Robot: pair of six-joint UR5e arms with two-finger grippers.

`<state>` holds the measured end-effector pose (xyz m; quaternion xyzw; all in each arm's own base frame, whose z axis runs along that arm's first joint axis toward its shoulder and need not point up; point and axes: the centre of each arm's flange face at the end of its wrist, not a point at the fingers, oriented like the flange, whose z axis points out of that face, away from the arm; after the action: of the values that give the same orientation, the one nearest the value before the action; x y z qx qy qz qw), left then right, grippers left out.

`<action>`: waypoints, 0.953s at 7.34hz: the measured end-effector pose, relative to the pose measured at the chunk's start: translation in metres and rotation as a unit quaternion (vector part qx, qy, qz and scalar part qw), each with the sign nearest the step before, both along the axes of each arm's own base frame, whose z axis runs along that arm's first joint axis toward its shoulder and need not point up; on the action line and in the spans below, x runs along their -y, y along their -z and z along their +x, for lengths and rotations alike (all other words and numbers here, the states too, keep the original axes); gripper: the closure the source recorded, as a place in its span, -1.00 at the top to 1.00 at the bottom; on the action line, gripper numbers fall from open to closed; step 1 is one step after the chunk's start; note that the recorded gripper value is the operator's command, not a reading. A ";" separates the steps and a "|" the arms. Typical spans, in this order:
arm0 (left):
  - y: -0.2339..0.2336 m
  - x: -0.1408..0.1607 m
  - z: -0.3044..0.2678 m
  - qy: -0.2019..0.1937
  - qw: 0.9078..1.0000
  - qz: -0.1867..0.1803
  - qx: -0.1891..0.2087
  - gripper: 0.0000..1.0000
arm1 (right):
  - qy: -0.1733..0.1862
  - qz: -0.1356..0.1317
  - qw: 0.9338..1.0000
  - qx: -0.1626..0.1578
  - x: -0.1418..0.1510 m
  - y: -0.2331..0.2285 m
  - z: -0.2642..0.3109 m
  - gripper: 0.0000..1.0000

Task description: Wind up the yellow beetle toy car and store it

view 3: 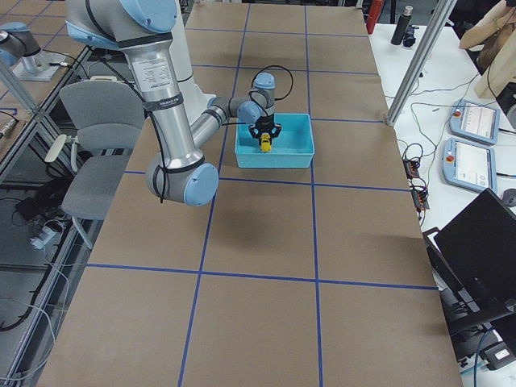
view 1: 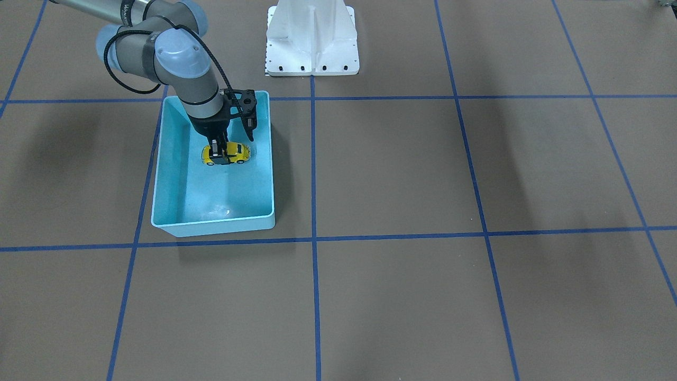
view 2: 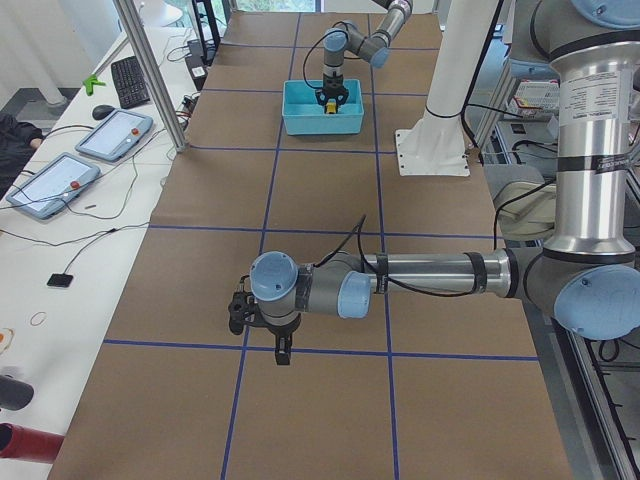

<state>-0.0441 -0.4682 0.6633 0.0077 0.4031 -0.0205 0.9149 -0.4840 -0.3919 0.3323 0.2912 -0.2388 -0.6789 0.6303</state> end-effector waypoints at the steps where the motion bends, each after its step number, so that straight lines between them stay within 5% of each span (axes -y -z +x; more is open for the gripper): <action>1: 0.000 0.000 0.000 -0.001 1.000 0.001 0.000 1.00 | 0.000 -0.001 1.000 0.002 0.000 0.001 0.002 0.99; 4: 0.001 0.000 0.000 -0.002 1.000 0.001 0.000 1.00 | -0.017 -0.040 0.999 0.028 0.030 0.030 0.064 0.99; 7: 0.001 0.001 0.001 -0.002 1.000 0.001 0.000 1.00 | -0.105 -0.130 0.986 0.020 0.092 0.052 0.205 0.99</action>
<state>-0.0432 -0.4688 0.6627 0.0075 0.4036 -0.0179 0.9147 -0.2790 -0.4841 0.2805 0.2436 -0.3053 -0.5665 0.7256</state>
